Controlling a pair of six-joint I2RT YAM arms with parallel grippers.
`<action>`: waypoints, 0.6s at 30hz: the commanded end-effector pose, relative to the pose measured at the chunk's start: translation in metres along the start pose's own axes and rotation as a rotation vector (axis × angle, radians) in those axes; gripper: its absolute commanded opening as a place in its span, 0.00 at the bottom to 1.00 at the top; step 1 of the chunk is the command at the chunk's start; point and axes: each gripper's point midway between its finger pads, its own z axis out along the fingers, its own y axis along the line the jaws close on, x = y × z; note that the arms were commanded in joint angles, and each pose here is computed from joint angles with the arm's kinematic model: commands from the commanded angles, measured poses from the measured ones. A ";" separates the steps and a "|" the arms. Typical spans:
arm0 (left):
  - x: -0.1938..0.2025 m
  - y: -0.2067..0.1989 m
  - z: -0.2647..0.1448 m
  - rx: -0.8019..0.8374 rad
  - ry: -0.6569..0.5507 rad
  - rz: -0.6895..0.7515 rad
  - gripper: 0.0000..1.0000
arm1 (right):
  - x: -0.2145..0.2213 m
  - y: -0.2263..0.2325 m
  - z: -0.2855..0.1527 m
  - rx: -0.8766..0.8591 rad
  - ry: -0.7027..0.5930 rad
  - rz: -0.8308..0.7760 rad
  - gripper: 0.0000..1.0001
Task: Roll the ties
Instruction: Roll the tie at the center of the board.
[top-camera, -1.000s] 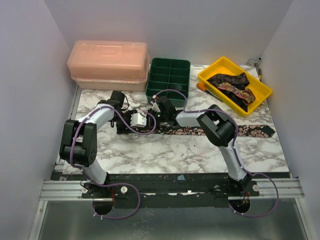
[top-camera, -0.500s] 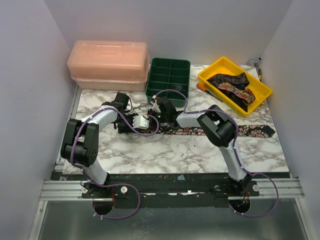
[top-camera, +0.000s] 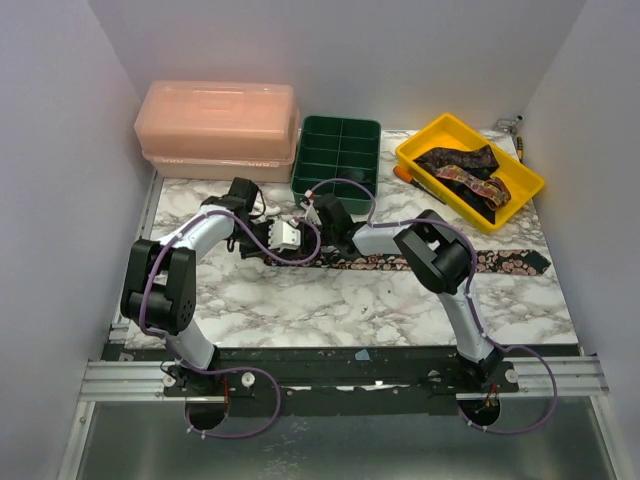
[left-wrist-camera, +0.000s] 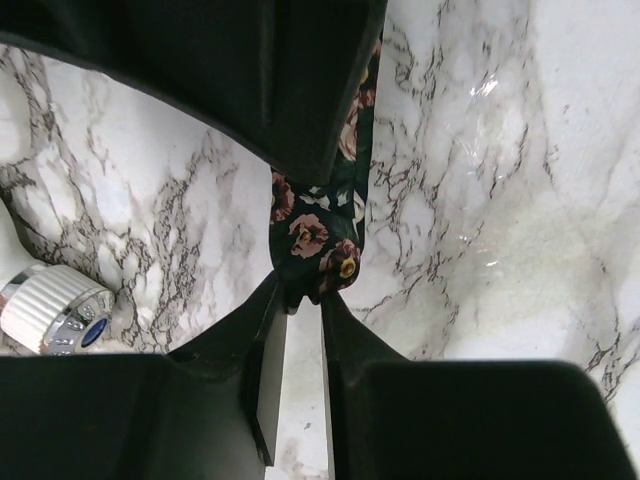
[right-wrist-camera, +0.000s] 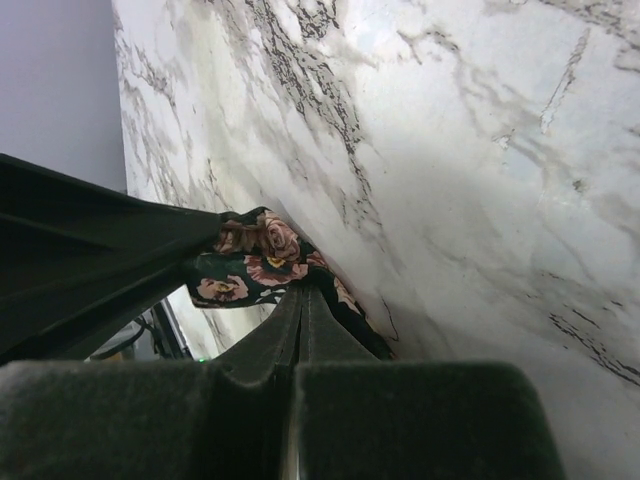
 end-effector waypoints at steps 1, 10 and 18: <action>-0.035 0.002 -0.016 0.010 -0.132 -0.013 0.16 | 0.027 -0.036 -0.001 0.123 0.067 0.015 0.01; -0.045 0.004 -0.016 0.036 -0.153 -0.019 0.09 | -0.002 -0.007 -0.028 0.028 0.036 -0.023 0.14; -0.053 0.003 -0.016 0.050 -0.170 -0.004 0.05 | 0.004 0.007 -0.057 -0.055 0.097 -0.035 0.35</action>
